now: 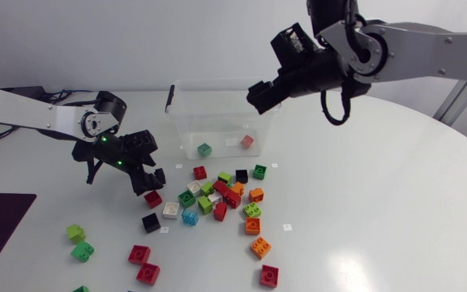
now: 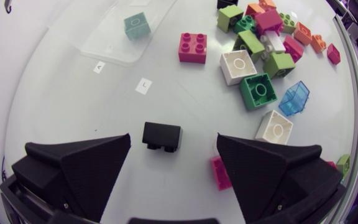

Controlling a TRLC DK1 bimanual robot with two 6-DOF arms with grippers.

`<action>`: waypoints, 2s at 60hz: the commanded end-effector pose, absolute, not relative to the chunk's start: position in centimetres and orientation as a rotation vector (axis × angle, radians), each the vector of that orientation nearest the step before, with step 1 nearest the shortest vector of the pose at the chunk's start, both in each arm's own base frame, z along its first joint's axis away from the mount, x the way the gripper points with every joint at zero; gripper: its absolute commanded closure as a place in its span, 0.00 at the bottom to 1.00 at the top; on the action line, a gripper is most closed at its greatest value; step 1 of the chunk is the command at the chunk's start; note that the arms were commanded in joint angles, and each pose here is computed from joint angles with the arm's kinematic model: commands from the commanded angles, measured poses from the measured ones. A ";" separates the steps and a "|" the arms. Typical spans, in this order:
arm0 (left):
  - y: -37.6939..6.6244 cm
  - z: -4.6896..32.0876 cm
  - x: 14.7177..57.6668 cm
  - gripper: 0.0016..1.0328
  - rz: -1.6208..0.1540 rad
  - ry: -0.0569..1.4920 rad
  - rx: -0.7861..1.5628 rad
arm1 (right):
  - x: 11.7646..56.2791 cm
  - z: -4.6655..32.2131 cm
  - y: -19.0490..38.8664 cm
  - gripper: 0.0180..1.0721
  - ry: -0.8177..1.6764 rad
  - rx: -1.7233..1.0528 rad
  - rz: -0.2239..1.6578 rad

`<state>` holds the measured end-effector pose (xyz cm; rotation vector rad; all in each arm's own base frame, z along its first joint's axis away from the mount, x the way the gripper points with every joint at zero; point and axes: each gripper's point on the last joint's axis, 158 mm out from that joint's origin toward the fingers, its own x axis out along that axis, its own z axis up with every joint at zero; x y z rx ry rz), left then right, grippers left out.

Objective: Place the duplo bricks in the container

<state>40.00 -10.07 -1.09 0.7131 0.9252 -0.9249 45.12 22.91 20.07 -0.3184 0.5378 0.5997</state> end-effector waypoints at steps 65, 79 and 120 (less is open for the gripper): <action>-11.2 -0.3 39.2 0.85 -1.095 1.027 0.643 | 37.8 1.4 18.8 0.05 0.774 -0.478 0.758; -11.8 3.8 37.7 0.85 -1.081 0.969 0.623 | 39.2 -0.4 18.4 0.05 0.765 -0.502 0.803; -19.4 17.2 40.7 0.85 -0.953 0.680 0.420 | 43.8 -3.4 20.0 0.05 0.716 -0.458 0.885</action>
